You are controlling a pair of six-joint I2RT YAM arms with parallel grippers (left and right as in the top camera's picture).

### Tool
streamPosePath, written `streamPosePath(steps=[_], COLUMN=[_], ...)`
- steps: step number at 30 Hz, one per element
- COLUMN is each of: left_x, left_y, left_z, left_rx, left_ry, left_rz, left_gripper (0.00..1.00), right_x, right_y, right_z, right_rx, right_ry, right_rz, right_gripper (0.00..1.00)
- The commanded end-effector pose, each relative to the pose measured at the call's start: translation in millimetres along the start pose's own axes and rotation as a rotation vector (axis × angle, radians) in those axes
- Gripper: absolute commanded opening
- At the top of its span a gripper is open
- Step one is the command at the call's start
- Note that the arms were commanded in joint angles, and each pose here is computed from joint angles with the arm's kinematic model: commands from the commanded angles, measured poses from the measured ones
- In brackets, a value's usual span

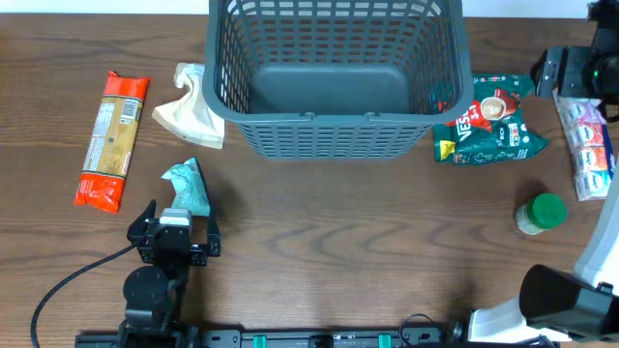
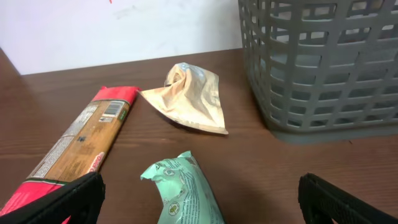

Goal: Pack container
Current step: 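Move the right gripper to the green Nescafe coffee bag and grasp it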

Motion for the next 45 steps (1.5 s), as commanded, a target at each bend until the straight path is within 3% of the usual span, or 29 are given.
streamPosePath(steps=[1,9,17,32,45], left_x=[2.5,2.5,2.5,2.5,2.5], left_y=[10.6,10.6,10.6,10.7,10.6], left_z=[3.6,3.6,3.6,3.6,3.6], left_rx=[0.007,0.006,0.006,0.007,0.006], left_ry=[-0.015,-0.015,-0.015,-0.015,-0.015], left_rz=[0.024,0.024,0.024,0.025,0.024], left_gripper=[0.99,0.99,0.98,0.99,0.99], right_x=[27.9,115.8,174.5,232.2,282.0], right_y=[-2.1,19.2,37.4,77.6,140.2], right_z=[1.1,8.7,18.2,45.9,81.6], right_rx=[-0.018,-0.014,-0.027,-0.008,0.008], right_ry=[-0.047,-0.131,-0.186,-0.318,-0.425], right_rz=[0.031,0.214,0.312,0.456,0.599], right_gripper=[0.99,0.99,0.99,0.99,0.99])
Point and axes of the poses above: each gripper's point midway between its finger pads, its own x axis out along the fingers, its own z axis along the line the jaws close on, y = z × x, the point moved 3 cm from there along -x, back along the fingers, and after that the axes turned 15 degrees about -x, right-handed, at the moved point
